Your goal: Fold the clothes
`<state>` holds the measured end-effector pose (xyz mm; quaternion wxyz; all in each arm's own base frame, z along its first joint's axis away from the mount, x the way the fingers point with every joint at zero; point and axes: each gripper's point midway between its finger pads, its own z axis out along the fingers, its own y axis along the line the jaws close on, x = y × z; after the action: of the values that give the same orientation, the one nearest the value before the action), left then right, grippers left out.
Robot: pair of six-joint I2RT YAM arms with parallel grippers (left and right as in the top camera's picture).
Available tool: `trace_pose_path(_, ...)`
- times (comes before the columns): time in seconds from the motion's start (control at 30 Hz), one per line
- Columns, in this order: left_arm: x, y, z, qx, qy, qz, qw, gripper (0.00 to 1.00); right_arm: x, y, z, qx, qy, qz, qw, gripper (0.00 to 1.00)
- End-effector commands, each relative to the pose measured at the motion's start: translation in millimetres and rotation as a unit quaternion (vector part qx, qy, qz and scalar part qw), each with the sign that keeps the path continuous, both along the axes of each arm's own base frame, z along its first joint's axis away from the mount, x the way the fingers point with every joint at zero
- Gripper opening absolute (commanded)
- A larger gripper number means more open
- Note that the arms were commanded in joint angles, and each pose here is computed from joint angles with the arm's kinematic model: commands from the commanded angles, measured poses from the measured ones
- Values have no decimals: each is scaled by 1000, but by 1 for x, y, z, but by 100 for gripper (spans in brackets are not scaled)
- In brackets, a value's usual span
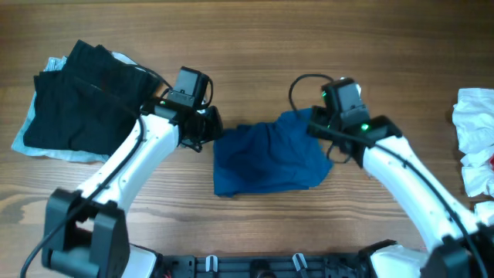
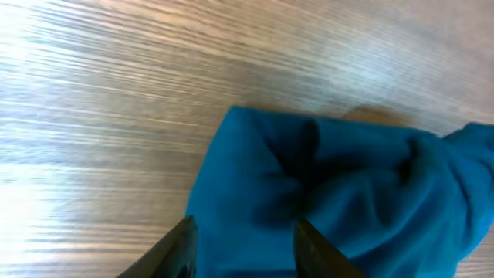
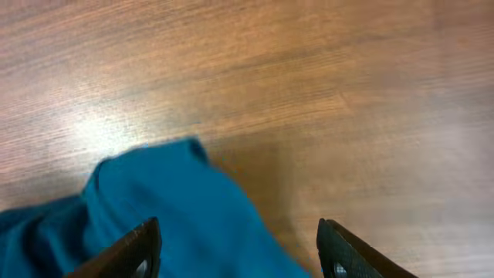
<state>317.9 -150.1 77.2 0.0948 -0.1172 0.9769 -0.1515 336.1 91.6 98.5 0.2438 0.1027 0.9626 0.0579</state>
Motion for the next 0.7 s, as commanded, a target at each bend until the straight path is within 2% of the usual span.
trace_pose_path(0.0,-1,-11,-25,3,18,-48,999,43,10,28,-15,65,16,120,991,65)
trace_pose_path(0.07,-1,-11,-35,7,28,-48,998,43,14,40,-26,78,16,166,983,65)
trace_pose_path(0.13,-3,-10,-42,10,39,-49,998,43,13,40,-40,76,34,166,983,64)
trace_pose_path(0.17,-4,-10,-45,11,43,-49,998,41,12,39,-47,74,44,163,983,63)
trace_pose_path(0.2,-4,-9,-46,15,46,-48,998,34,12,39,-53,73,51,163,983,59)
trace_pose_path(0.27,-5,-4,-49,29,48,-45,997,27,10,39,-61,72,61,162,982,39)
trace_pose_path(0.3,-5,-1,-50,38,47,-43,997,19,10,39,-63,72,63,162,982,20)
trace_pose_path(0.33,-4,3,-51,49,45,-40,997,12,10,38,-63,71,64,162,982,4)
trace_pose_path(0.37,-4,9,-53,65,43,-36,996,4,10,37,-62,70,64,160,983,4)
trace_pose_path(0.43,-6,18,-55,89,45,-31,994,4,9,26,-62,55,70,132,987,4)
trace_pose_path(0.53,-10,35,-58,132,53,-22,990,4,6,-7,-64,19,90,46,995,4)
trace_pose_path(0.67,-18,42,-63,146,65,-16,987,4,2,-24,-67,11,104,22,994,4)
